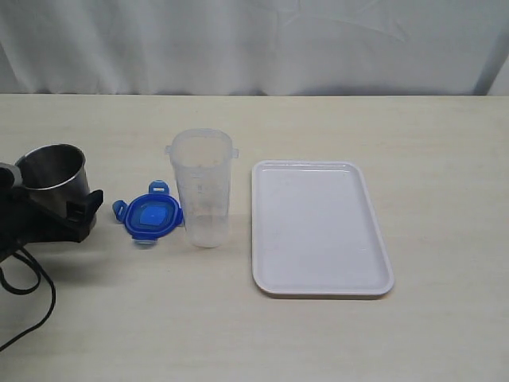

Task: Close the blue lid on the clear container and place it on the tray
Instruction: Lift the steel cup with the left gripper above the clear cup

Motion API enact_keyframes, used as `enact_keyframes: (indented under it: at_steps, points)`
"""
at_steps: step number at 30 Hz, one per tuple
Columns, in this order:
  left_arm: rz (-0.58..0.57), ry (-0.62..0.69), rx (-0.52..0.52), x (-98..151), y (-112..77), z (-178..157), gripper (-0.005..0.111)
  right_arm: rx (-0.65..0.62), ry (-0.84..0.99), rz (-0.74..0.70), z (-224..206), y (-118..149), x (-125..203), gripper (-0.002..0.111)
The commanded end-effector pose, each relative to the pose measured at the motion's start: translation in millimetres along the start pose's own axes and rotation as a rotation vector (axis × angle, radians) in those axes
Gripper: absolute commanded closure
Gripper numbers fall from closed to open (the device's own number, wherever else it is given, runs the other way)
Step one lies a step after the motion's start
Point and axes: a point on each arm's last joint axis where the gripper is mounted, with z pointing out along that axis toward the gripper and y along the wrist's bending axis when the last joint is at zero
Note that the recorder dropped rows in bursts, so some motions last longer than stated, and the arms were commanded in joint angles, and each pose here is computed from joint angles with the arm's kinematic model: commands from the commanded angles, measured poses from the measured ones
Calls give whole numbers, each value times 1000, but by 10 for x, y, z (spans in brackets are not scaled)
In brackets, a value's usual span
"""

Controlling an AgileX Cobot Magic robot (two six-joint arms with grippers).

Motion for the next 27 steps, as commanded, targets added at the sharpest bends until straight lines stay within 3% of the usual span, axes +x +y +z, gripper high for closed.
enact_keyframes:
  at_steps: [1,23,25,27]
  points:
    - [-5,-24,34,-37,-31,43,2,-2,-6,-4,-1,1,2,104]
    - [-11,-25,17,-38,-15,43,2,-2,-6,-4,-1,1,2,104]
    - [-11,-25,16,-38,-14,43,7,-2,-6,-4,-1,1,2,104]
    - [-11,-25,16,-38,-14,43,22,-2,-6,-4,-1,1,2,104]
